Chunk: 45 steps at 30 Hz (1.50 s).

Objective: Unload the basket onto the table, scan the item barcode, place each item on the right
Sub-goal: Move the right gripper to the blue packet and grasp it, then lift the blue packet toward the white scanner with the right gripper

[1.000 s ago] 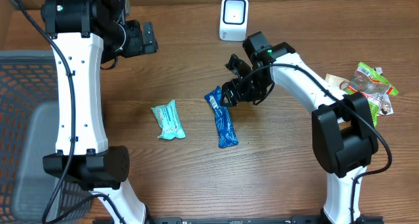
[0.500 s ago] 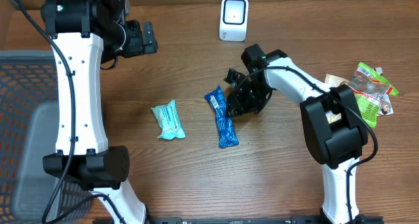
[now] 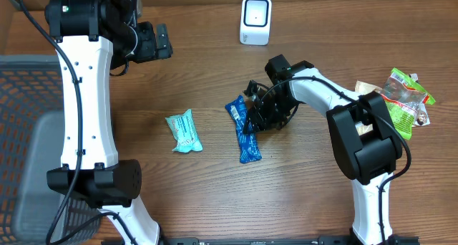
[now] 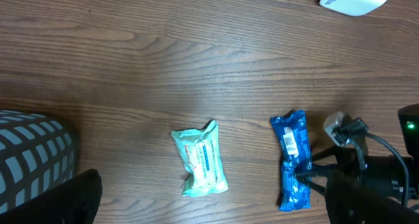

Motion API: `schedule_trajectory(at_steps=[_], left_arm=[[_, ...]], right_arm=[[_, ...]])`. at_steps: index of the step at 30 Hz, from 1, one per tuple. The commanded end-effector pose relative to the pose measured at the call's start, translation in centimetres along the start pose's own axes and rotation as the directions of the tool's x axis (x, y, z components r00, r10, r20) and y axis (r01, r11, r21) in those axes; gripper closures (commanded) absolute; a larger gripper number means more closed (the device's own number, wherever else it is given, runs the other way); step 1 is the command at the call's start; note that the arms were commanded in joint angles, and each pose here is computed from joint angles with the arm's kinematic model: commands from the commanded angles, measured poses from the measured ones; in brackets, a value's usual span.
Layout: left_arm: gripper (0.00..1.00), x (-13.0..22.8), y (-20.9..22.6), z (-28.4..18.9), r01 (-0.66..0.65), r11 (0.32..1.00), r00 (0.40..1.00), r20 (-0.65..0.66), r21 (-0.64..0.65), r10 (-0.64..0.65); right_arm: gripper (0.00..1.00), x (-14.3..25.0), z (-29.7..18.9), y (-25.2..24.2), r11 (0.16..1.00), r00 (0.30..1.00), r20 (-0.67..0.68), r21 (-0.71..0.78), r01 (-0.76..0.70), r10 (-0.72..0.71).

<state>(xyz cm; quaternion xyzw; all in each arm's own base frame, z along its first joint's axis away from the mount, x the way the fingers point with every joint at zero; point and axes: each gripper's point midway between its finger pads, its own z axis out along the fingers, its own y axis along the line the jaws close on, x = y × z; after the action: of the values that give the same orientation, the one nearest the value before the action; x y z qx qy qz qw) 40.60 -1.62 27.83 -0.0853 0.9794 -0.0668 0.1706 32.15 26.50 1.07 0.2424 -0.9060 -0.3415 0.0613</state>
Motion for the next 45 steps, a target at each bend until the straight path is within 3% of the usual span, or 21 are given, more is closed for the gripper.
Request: schedule_trajectory(at_steps=[1, 5, 10, 13, 20, 27, 37, 45], left_arm=[[0.00, -0.2, -0.2, -0.3, 0.009, 1.000, 1.000, 0.013, 0.001, -0.009], [0.00, -0.2, -0.2, -0.3, 0.009, 1.000, 1.000, 0.013, 0.001, -0.009], [0.00, -0.2, -0.2, -0.3, 0.009, 1.000, 1.000, 0.013, 0.001, -0.009], [0.00, -0.2, -0.2, -0.3, 0.009, 1.000, 1.000, 0.013, 0.001, -0.009], [0.00, -0.2, -0.2, -0.3, 0.009, 1.000, 1.000, 0.013, 0.001, -0.009], [0.00, -0.2, -0.2, -0.3, 0.009, 1.000, 1.000, 0.013, 0.001, -0.009], [0.00, -0.2, -0.2, -0.3, 0.009, 1.000, 1.000, 0.013, 0.001, -0.009], [0.00, -0.2, -0.2, -0.3, 0.009, 1.000, 1.000, 0.013, 0.001, -0.009]], right_arm=[[0.53, -0.1, 0.4, -3.0, 0.996, 1.000, 0.014, 0.086, -0.028, 0.027], [0.57, -0.9, 0.3, -3.2, 0.995, 0.999, 0.043, 0.097, -0.011, 0.007], [0.90, -0.8, 0.1, -3.6, 0.994, 0.999, 0.044, 0.108, -0.017, 0.012], [0.96, -1.0, -0.5, -3.9, 0.994, 0.998, 0.054, 0.107, -0.036, 0.030], [0.96, -3.8, -6.7, -1.5, 0.997, 0.990, 0.136, 0.063, -0.049, 0.040], [0.96, -6.1, -15.4, 6.2, 0.990, 0.938, 0.316, 0.046, 0.134, -0.141], [0.96, -3.3, -24.5, 15.7, 0.886, 0.743, 0.488, 0.181, 0.427, -0.458], [0.96, -1.4, -26.8, 18.7, 0.856, 0.683, 0.530, 0.194, 0.479, -0.503]])
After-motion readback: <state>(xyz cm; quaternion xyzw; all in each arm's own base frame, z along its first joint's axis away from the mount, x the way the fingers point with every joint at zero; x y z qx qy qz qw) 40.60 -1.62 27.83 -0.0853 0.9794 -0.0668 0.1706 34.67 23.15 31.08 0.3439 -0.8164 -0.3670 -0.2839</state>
